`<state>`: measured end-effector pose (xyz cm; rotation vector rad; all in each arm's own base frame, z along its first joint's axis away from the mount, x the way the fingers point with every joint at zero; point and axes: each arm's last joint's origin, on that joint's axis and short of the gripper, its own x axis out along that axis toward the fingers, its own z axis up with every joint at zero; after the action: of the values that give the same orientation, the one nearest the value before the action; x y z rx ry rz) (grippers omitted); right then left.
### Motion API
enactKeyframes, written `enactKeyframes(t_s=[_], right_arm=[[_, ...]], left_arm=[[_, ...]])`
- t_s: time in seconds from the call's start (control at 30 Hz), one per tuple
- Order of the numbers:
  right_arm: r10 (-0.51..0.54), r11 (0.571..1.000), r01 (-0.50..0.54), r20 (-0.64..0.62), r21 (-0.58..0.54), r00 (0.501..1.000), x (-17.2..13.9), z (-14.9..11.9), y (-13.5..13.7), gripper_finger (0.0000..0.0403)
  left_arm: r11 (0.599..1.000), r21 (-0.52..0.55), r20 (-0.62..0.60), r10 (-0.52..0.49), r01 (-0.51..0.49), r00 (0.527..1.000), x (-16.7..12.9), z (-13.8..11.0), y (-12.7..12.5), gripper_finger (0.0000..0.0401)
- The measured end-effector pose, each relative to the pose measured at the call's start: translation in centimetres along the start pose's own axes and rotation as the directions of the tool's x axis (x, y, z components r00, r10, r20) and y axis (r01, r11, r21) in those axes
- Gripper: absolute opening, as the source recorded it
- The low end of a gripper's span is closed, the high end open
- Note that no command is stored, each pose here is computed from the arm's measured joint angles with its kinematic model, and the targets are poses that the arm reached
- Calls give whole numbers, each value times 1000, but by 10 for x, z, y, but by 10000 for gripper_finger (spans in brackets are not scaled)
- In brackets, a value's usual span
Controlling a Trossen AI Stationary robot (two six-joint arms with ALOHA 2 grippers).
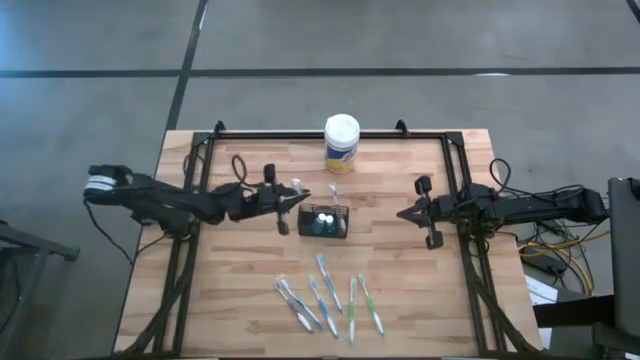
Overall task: Pick & Place toothbrushing station
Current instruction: Put the orange toothbrush into the wire organizer
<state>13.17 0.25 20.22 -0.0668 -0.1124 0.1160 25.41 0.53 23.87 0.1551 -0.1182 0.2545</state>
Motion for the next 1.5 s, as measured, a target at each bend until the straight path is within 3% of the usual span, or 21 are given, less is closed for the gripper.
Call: enactKeyframes(t_s=[0.7,1.2,1.33,1.5], right_arm=[[0,1000,0,7,15,1000,0,-1,0,8],[-1,999,0,23,36,1000,0,1,0,8],[-1,998,0,25,56,1000,0,1,0,8],[-1,998,0,25,57,1000,0,1,0,8]], left_arm=[[1000,12,-217,13,-11,976,21,-58,-4,22],[999,-34,-315,-8,-3,949,19,-71,-5,49],[997,-55,-348,-68,52,935,18,-75,-7,72],[996,-70,-379,-79,57,922,17,-77,-6,132]])
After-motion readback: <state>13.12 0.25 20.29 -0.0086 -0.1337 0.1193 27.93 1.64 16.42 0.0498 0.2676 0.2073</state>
